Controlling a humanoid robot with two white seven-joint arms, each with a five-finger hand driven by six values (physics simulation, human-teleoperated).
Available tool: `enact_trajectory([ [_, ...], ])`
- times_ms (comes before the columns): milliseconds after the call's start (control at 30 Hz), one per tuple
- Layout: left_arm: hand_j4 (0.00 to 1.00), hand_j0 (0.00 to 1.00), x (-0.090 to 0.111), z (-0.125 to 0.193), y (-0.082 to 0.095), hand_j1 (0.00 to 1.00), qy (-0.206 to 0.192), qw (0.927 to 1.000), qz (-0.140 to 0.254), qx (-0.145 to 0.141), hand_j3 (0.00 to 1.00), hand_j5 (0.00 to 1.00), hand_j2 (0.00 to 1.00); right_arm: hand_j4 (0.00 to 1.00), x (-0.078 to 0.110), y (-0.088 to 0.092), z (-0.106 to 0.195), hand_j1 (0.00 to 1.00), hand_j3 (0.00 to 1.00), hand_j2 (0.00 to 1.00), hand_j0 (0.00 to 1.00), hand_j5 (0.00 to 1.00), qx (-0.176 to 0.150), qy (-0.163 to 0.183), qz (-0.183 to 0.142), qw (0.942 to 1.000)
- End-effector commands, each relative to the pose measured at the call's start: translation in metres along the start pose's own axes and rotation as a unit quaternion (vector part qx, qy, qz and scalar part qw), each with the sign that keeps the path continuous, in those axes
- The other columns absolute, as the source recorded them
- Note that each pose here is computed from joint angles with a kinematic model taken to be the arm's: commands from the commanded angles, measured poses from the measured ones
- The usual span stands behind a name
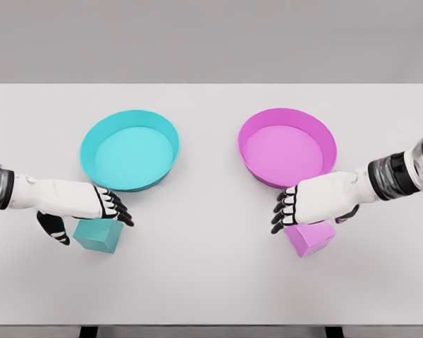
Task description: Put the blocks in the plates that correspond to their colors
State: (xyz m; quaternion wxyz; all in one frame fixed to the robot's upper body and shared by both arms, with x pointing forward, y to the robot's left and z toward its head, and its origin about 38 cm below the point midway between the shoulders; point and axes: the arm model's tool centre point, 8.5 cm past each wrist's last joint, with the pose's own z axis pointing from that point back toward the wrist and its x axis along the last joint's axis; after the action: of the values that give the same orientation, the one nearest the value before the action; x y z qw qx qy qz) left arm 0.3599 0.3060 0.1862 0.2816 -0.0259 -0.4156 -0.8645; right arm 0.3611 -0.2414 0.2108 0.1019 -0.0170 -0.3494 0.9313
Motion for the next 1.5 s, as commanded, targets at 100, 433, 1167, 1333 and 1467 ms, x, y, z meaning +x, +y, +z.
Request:
enact_trajectory([
  [100, 1.0, 1.0, -0.001, -0.003, 0.0, 1.0, -0.001, 1.0, 0.001, 0.0, 1.0, 1.0, 1.0, 1.0, 0.002, 0.002, -0.003, 1.0, 1.0, 1.0, 1.0, 1.0, 0.003, -0.004, -0.003, 1.0],
  [433, 0.65, 0.65, -0.004, -0.005, 0.001, 0.65, 0.003, 1.0, -0.003, -0.001, 0.65, 0.65, 0.65, 1.0, 0.004, 0.008, -0.007, 1.0, 1.0, 1.0, 1.0, 1.0, 0.01, -0.011, -0.008, 0.9999],
  [1167, 0.61, 0.61, -0.004, 0.012, 0.03, 0.61, 0.019, 0.9987, -0.029, 0.038, 0.61, 0.61, 0.61, 0.81, 0.003, 0.008, -0.006, 0.81, 0.81, 0.81, 0.81, 0.81, 0.011, -0.009, -0.007, 0.9999],
  [1333, 0.61, 0.61, -0.005, 0.017, 0.036, 0.61, 0.023, 0.998, -0.033, 0.048, 0.61, 0.61, 0.61, 0.77, 0.002, 0.006, -0.005, 0.77, 0.77, 0.77, 0.77, 0.77, 0.009, -0.007, -0.006, 0.9999],
  [1467, 0.61, 0.61, -0.005, 0.018, 0.039, 0.61, 0.023, 0.9978, -0.034, 0.052, 0.61, 0.61, 0.61, 0.75, 0.002, 0.005, -0.005, 0.75, 0.75, 0.75, 0.75, 0.75, 0.008, -0.006, -0.005, 0.9999],
])
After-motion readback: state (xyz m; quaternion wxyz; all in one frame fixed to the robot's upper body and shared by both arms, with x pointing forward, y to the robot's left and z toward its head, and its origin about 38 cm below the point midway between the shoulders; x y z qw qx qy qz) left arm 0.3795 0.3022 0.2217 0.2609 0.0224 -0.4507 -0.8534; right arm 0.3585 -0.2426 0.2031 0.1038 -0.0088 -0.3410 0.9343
